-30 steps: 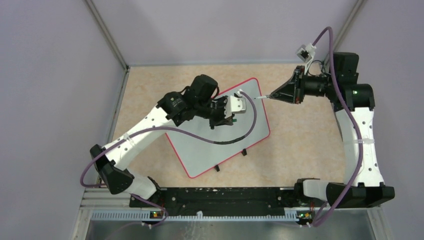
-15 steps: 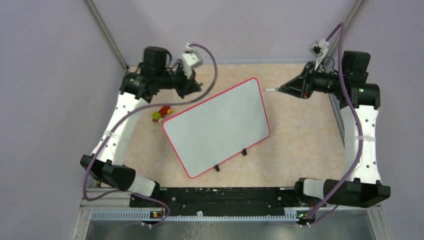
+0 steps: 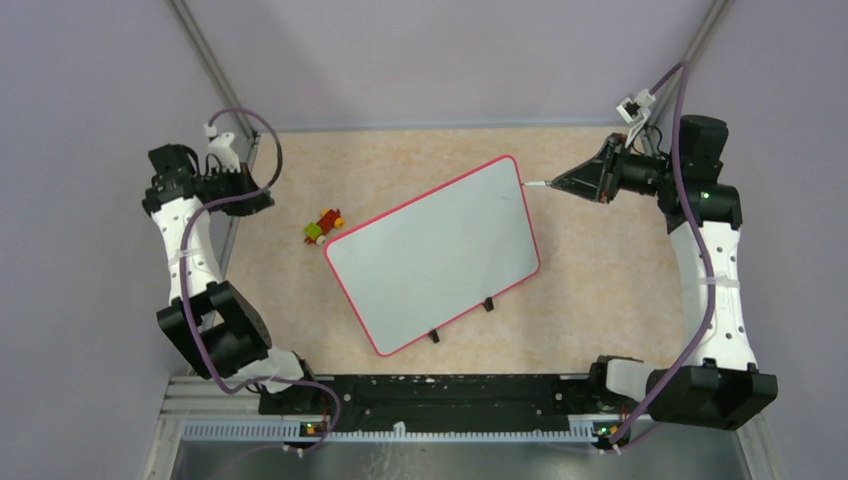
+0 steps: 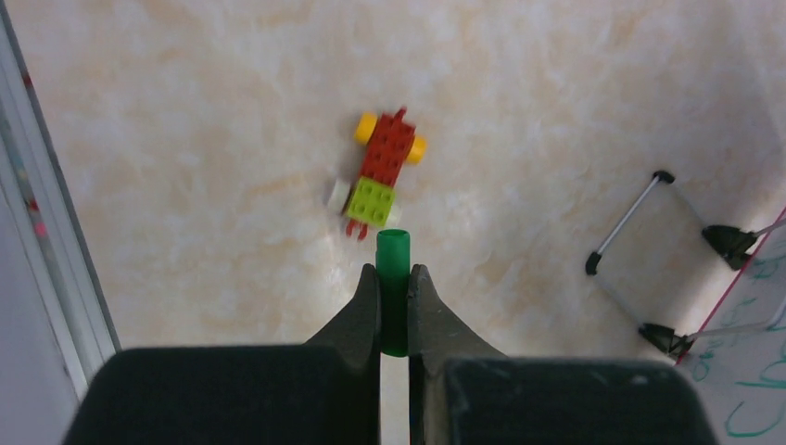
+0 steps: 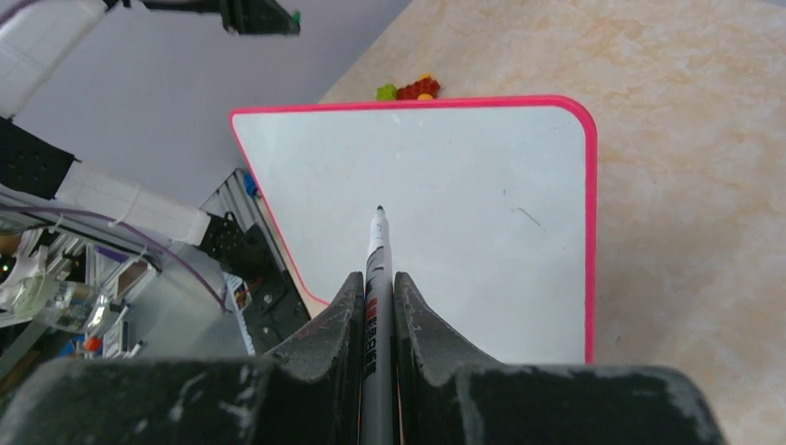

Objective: Write a sentence on the whiteboard
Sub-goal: Place the pen cap at the center of the board.

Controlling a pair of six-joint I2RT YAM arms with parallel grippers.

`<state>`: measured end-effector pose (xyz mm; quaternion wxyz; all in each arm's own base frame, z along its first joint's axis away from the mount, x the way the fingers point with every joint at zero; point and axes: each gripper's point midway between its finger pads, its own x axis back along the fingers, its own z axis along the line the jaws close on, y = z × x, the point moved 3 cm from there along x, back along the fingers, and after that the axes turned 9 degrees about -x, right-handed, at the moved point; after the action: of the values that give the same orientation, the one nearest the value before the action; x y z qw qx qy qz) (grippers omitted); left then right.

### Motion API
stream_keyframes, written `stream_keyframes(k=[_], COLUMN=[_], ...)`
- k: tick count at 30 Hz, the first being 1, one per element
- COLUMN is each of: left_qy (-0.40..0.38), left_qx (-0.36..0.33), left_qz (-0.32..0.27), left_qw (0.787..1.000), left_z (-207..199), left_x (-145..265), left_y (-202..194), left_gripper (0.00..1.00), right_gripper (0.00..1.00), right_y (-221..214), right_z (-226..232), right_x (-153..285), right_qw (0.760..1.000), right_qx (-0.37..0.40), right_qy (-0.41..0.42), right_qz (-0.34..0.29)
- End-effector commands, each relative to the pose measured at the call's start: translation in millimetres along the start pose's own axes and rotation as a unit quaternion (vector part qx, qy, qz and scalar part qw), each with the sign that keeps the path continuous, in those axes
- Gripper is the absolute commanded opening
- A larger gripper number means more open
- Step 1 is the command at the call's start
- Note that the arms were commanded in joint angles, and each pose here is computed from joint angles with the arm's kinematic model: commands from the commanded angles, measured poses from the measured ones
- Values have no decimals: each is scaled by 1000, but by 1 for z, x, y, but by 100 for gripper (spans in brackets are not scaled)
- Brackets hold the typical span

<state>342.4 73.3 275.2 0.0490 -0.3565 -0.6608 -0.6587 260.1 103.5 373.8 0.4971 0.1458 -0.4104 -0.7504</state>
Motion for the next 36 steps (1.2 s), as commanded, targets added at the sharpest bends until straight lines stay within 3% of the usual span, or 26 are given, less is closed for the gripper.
stream_keyframes(k=[1, 7, 15, 36], left_qy=[18, 19, -9, -25], left_qx=[-8, 6, 28, 30], left_qz=[61, 129, 169, 229], left_qw=[998, 991, 985, 973], left_z=[15, 11, -2, -11], left_x=[-9, -22, -35, -52], left_y=[-56, -122, -175, -235], left_gripper=[3, 4, 5, 12], right_gripper=[0, 0, 0, 0], right_y=[4, -10, -24, -37], right_z=[4, -13, -22, -19], right_x=[2, -2, -10, -23], right_qw=[999, 1000, 1000, 1000], right_qx=[33, 30, 19, 19], right_qy=[15, 0, 2, 9], right_qz=[-18, -8, -2, 20])
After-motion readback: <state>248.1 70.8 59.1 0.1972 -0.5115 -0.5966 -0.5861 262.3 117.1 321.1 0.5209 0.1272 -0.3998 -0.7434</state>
